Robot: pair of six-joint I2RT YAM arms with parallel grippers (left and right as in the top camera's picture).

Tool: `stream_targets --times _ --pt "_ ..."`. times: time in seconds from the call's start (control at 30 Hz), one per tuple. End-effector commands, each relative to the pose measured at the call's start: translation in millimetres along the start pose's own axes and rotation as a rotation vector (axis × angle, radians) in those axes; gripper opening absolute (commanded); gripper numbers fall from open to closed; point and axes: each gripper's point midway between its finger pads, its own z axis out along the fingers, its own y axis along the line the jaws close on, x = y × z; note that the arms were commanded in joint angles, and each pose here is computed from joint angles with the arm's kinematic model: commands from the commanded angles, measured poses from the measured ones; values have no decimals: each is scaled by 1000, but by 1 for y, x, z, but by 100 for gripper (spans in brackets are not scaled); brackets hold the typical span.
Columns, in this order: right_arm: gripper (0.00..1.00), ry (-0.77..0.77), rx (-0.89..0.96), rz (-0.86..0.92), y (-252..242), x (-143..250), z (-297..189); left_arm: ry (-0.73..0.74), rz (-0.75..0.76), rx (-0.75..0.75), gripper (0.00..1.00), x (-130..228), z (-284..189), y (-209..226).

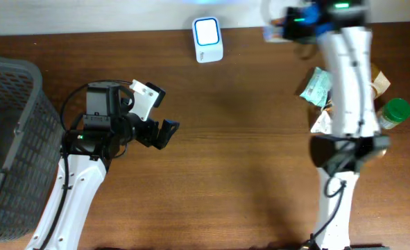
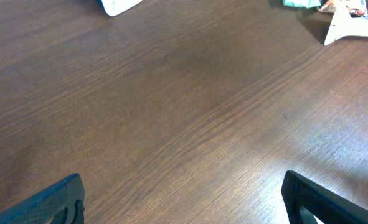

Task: Scan the item barcode
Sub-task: 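Carry the Kleenex pack right and drop it with the items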

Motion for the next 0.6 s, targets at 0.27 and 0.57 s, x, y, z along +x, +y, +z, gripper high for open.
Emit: stream_targets --times 0.27,0.57 --pt "4 404 297 397 -272 92 61 -5 -1 4 99 -2 0 -2" --pt "98 274 194 304 -235 60 -7 -5 -1 4 99 -2 0 -2"
